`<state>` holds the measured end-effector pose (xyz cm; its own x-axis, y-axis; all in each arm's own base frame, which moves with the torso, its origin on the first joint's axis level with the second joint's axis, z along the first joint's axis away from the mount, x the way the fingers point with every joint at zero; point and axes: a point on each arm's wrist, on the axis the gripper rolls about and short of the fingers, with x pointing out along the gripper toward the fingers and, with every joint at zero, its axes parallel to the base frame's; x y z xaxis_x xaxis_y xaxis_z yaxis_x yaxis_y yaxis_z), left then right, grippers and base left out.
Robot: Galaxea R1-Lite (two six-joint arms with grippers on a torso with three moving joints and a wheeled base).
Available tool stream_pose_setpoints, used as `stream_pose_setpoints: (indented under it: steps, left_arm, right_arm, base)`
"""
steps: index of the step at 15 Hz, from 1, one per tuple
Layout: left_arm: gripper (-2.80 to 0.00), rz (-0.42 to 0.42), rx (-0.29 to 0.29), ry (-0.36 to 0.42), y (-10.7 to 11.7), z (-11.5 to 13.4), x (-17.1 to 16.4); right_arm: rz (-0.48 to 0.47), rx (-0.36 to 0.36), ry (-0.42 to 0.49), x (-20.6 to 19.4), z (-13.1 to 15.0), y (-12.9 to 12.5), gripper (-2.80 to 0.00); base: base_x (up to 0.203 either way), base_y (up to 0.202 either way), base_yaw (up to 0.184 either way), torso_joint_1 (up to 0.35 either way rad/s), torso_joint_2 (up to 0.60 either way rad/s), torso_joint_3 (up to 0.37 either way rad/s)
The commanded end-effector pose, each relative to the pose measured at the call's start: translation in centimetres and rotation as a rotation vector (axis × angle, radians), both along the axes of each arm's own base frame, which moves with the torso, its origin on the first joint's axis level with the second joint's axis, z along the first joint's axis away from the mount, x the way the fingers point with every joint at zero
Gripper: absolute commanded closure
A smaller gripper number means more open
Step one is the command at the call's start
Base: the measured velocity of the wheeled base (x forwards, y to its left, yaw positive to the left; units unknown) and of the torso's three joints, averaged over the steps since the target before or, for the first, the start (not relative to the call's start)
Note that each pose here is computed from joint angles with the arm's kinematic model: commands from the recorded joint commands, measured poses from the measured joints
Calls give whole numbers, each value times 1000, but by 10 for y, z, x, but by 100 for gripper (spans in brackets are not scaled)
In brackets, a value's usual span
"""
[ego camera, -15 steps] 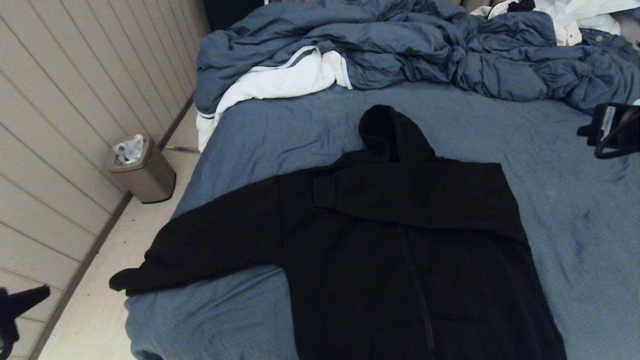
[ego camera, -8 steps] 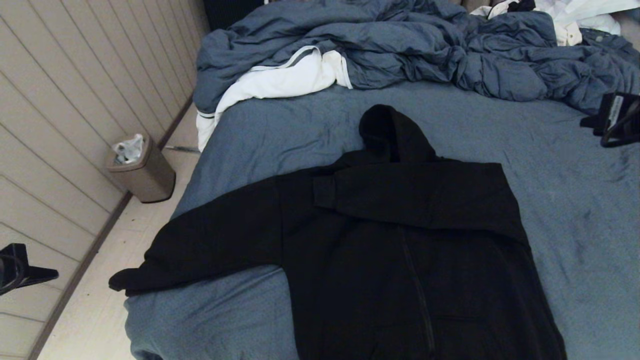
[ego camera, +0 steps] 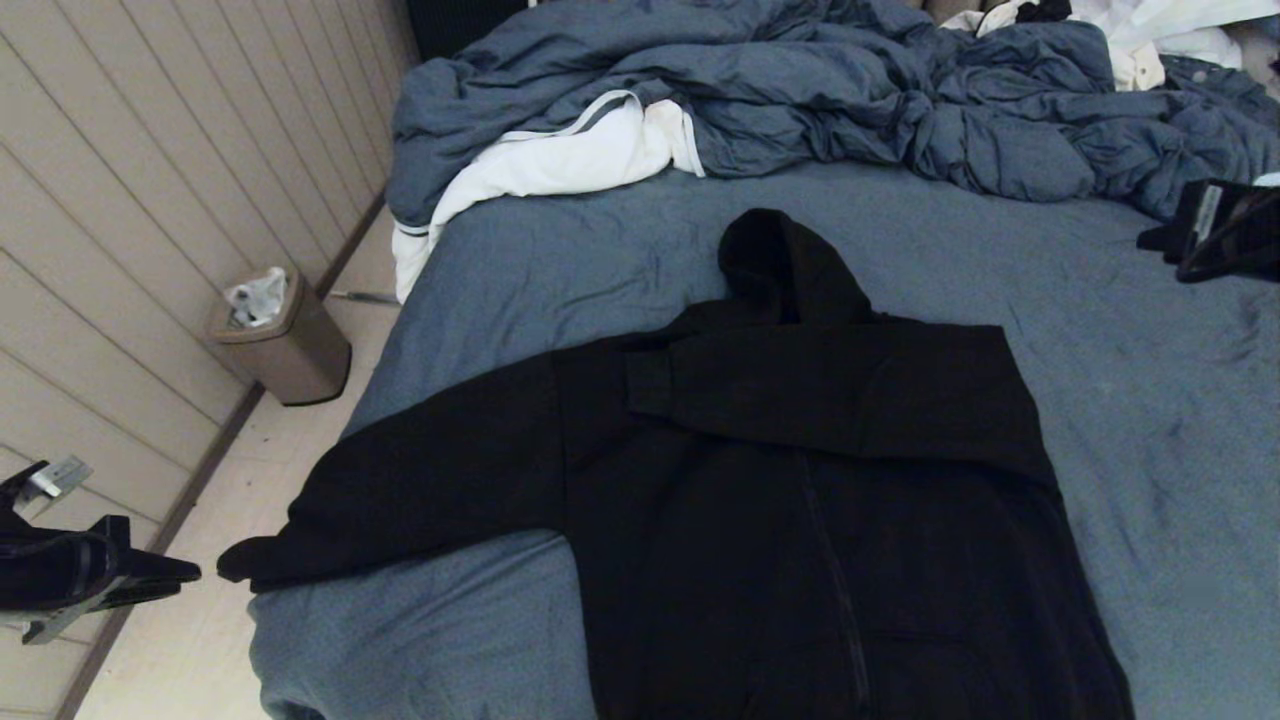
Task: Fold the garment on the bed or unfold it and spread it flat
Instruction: Fold the black sweatshirt
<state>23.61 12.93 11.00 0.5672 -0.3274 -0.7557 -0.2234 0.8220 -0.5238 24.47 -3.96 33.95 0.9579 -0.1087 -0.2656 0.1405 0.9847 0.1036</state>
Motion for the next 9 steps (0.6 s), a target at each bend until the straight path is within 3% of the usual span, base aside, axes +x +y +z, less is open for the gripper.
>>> stream_pose_setpoints:
  steps: [1, 9]
  left_arm:
    - [-280, -4, -15, 23, 5, -13, 11]
    - [-280, -36, 7, 16, 23, -36, 57]
  right_arm:
    - [-1, 3, 10, 7, -2, -1, 0]
    - [0, -1, -13, 18, 5, -3, 0]
  base:
    - [0, 0, 0, 0, 0, 0]
    - [0, 0, 0, 0, 0, 0]
